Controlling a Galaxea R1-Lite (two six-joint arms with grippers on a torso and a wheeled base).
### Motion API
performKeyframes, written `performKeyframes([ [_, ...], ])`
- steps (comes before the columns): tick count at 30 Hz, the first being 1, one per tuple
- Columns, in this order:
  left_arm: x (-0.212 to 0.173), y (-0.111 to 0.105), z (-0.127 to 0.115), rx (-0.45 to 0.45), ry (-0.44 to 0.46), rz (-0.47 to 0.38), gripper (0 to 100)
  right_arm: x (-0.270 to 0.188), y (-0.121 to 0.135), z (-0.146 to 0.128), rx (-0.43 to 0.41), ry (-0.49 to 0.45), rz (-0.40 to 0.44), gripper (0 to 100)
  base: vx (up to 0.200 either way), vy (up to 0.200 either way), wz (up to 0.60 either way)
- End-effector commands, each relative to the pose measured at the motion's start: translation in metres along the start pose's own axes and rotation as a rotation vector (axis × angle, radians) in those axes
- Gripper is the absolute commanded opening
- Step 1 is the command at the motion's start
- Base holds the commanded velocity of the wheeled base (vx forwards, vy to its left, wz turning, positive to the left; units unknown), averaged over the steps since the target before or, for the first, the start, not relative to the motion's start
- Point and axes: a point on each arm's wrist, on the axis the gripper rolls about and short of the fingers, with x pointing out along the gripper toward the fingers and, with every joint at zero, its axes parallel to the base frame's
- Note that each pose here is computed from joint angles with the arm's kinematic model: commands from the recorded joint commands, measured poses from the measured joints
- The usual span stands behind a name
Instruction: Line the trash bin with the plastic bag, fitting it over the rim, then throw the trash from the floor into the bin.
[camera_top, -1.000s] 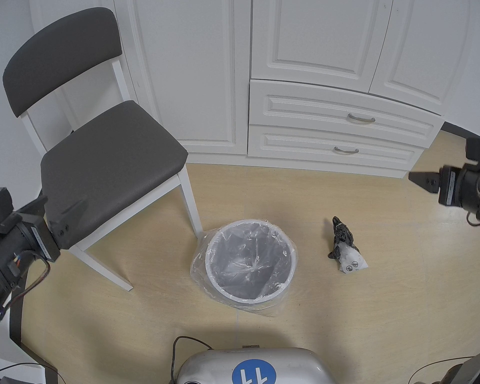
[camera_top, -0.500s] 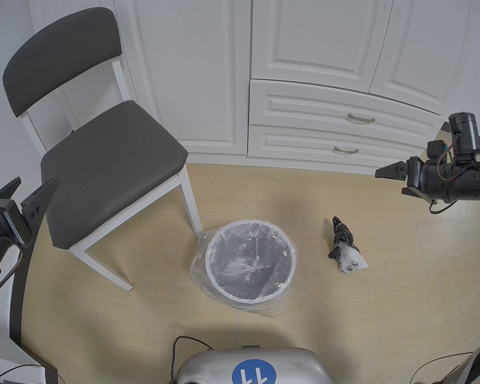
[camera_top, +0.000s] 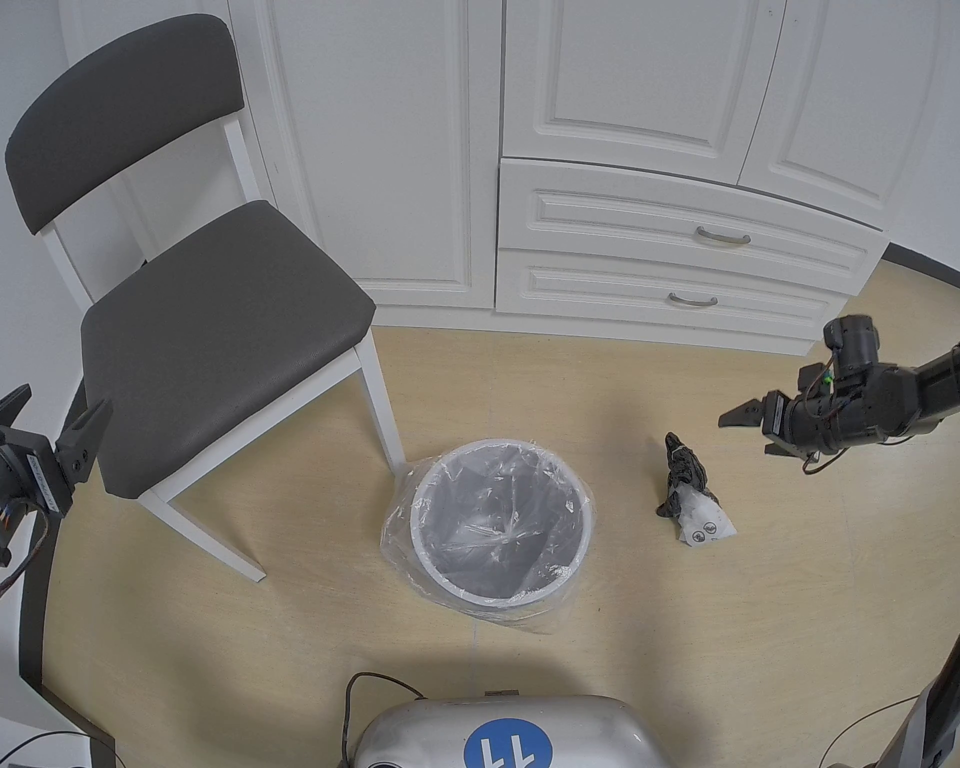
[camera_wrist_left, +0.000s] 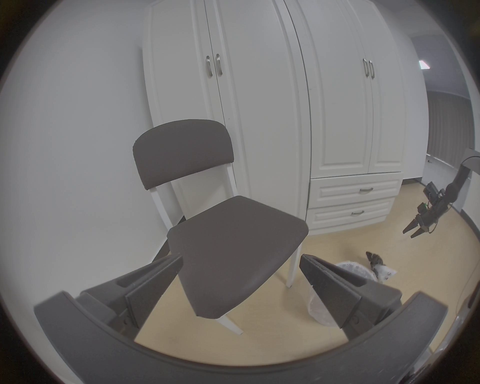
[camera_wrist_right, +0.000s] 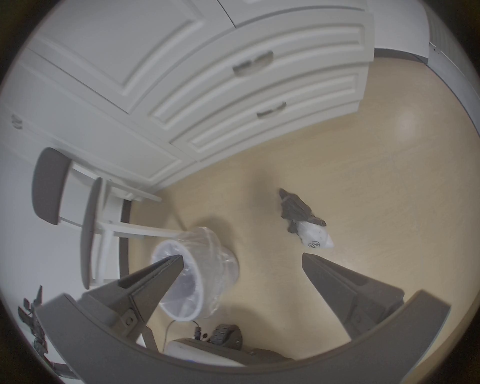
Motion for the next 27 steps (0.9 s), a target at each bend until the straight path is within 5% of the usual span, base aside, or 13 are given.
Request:
performKeyframes([
  [1, 0.009, 0.001, -0.013, 0.045, 0.064, 0.034, 100, 0.08, -0.069, -0.03, 0.035, 0.103, -0.073, 100, 0.0, 0.0, 0.0],
  [5, 0.011, 0.0, -0.015, 0.05, 0.077, 0.032, 100, 0.102, -0.082, -0.029, 0.043, 0.076, -0.073, 100, 0.0, 0.0, 0.0],
  [14, 0.013, 0.0, -0.02, 0.057, 0.1, 0.03, 100, 0.132, -0.047, -0.003, -0.05, -0.024, -0.042, 100, 0.0, 0.0, 0.0],
  [19, 0.015, -0.001, -0.024, 0.078, 0.117, 0.027, 100, 0.169, -0.074, -0.019, -0.062, -0.035, -0.201, 100, 0.0, 0.0, 0.0],
  [27, 0.011, -0.003, -0.03, 0.179, 0.128, 0.007, 100, 0.206, -0.104, -0.023, -0.055, -0.048, -0.22, 100, 0.0, 0.0, 0.0],
])
